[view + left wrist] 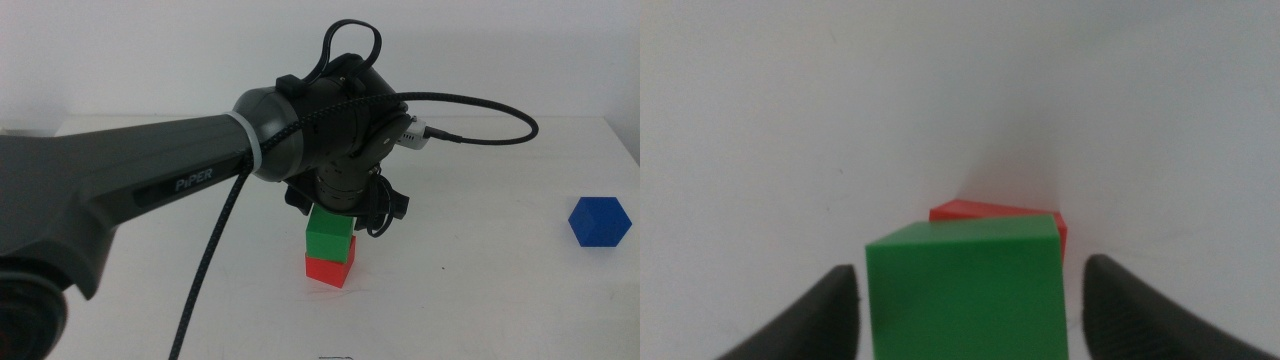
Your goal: Stack red cubes first, then green, then blue cubes in a specific spot.
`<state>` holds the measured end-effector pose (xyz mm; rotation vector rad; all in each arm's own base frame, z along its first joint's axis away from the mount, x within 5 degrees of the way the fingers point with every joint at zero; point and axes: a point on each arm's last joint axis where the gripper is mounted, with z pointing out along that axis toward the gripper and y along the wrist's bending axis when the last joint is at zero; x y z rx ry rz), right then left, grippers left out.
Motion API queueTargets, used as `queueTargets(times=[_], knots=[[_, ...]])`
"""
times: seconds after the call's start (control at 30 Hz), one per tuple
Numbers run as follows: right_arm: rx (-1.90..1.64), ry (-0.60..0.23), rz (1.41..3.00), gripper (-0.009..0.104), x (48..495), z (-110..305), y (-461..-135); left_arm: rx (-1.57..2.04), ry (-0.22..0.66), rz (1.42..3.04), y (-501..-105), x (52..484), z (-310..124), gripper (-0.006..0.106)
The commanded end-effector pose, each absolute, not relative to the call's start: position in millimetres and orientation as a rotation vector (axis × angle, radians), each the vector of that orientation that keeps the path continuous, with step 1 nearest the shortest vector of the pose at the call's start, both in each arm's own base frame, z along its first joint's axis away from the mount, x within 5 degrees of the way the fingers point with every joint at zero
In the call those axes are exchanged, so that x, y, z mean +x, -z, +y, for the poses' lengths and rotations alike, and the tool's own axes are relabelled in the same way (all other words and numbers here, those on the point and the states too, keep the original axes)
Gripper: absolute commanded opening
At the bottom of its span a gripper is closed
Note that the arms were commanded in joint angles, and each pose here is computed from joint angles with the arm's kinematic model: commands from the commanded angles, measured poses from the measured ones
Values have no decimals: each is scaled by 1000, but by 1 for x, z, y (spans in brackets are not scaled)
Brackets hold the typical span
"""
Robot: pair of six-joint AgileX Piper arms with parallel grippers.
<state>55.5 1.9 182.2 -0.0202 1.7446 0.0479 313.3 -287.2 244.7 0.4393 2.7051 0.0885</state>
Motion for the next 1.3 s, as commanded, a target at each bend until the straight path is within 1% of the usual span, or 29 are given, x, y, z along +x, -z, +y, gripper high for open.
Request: queueTargets(times=[0.0, 0.07, 0.13, 0.27, 0.43, 0.53, 0.57, 0.7, 0.83, 0.9, 1.03, 1.27], knots=[[-32, -33, 1634, 91, 54, 2, -196, 440, -11, 2608, -286, 308, -282, 81], [-32, -33, 1634, 91, 54, 2, -196, 441, 9, 2587, -293, 306, -281, 87], [-32, -33, 1634, 91, 54, 2, -196, 446, 25, 2562, -303, 303, -278, 90], [-32, -33, 1634, 91, 54, 2, -196, 522, 44, 2491, -329, 295, -269, 91], [-32, -33, 1634, 91, 54, 2, -196, 687, 58, 2319, -384, 272, -244, 91], [-32, -33, 1634, 91, 54, 2, -196, 756, 123, 2168, -418, 248, -224, 91], [-32, -33, 1634, 91, 54, 2, -196, 778, 139, 2130, -421, 241, -218, 91], [-32, -33, 1634, 91, 54, 2, -196, 770, 244, 1967, -436, 198, -180, 91], [-32, -33, 1634, 91, 54, 2, -196, 733, 310, 1852, -448, 149, -132, 91], [-32, -33, 1634, 91, 54, 2, -196, 728, 333, 1803, -456, 132, -116, 91], [-32, -33, 1634, 91, 54, 2, -196, 736, 372, 1778, -464, 111, -99, 91], [-32, -33, 1634, 91, 54, 2, -196, 815, 422, 1835, -459, 107, -104, 91]])
